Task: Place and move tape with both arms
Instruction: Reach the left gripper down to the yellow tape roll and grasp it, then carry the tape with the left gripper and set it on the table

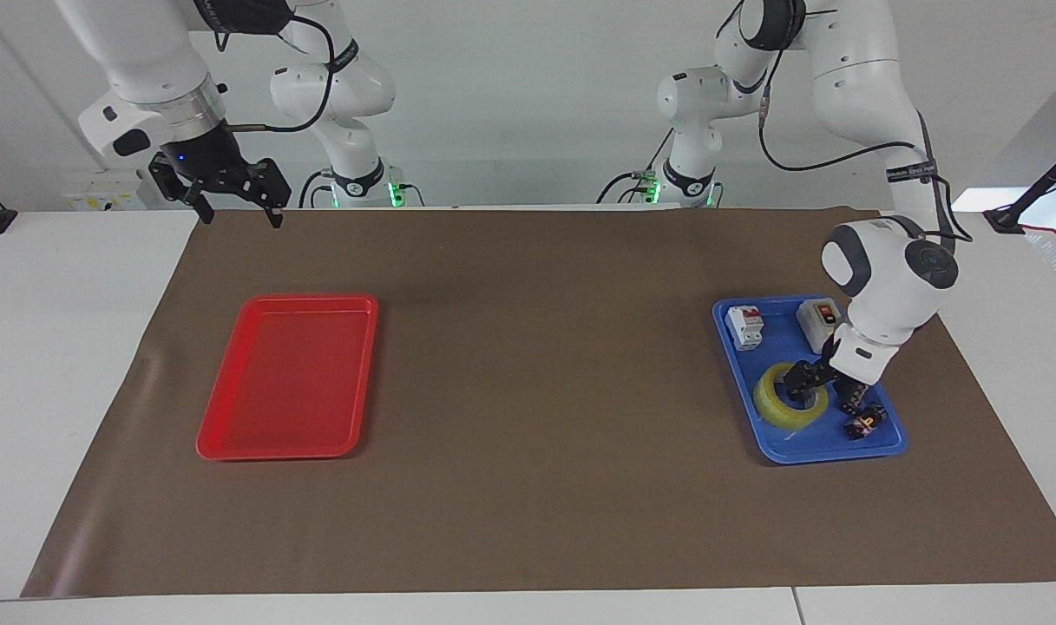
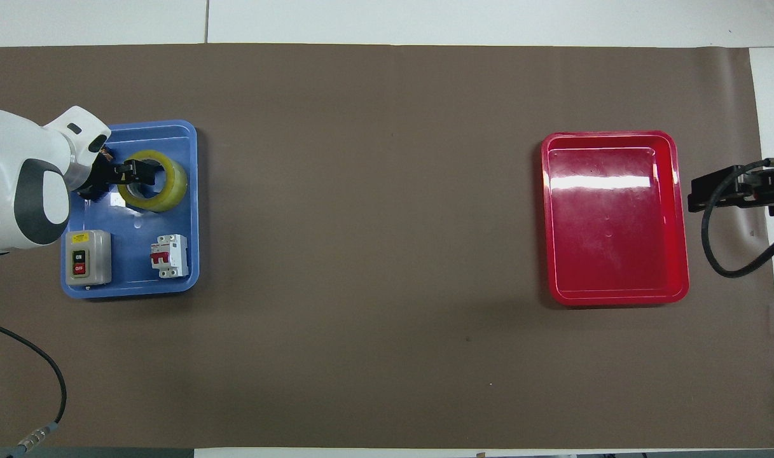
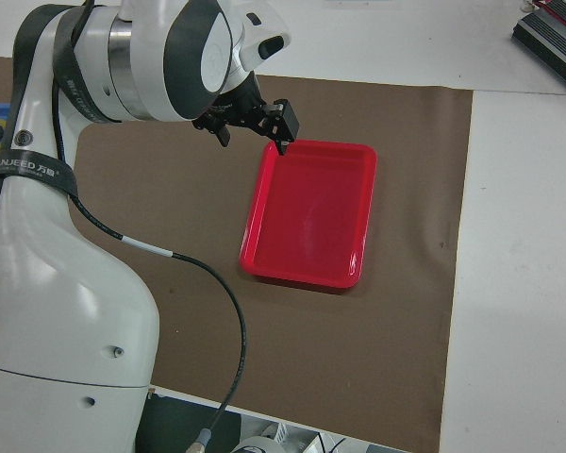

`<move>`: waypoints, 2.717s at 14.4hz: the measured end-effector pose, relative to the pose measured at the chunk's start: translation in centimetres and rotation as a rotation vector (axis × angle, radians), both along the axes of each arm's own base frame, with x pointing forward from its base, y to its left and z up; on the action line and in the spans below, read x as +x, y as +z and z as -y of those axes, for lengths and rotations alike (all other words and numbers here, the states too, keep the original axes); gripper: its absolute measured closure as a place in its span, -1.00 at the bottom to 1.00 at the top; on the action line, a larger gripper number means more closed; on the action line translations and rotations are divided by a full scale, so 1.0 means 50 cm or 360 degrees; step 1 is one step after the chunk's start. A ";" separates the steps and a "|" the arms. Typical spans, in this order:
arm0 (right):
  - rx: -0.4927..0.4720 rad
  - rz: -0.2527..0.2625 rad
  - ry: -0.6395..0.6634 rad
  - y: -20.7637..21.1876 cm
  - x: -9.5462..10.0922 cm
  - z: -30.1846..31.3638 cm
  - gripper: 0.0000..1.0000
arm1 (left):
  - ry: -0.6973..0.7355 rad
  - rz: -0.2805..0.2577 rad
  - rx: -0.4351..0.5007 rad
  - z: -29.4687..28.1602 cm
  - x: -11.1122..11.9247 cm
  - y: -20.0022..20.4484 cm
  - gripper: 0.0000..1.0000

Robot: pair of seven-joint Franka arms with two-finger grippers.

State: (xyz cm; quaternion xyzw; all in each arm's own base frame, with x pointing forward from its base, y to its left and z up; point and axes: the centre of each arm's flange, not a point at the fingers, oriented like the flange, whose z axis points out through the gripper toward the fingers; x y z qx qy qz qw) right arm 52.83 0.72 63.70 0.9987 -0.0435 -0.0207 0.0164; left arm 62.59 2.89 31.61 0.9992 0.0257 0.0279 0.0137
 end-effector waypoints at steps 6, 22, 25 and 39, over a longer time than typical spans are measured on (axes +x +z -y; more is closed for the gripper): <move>0.0000 0.0000 0.0000 0.000 0.000 0.000 -1.00 | -0.0011 -0.0028 -0.0001 0.009 -0.024 -0.005 -0.79; 0.0000 0.0000 0.0000 0.000 0.000 0.000 -1.00 | 0.0105 -0.0109 -0.0011 0.066 0.017 0.193 0.59; 0.0000 0.0000 0.0000 0.000 0.000 0.000 -1.00 | 0.0195 -0.0121 -0.0013 0.221 0.006 0.192 0.59; 0.0000 0.0000 0.0000 0.000 0.000 0.000 -1.00 | 0.0262 -0.0029 0.0014 0.840 -0.246 0.086 0.59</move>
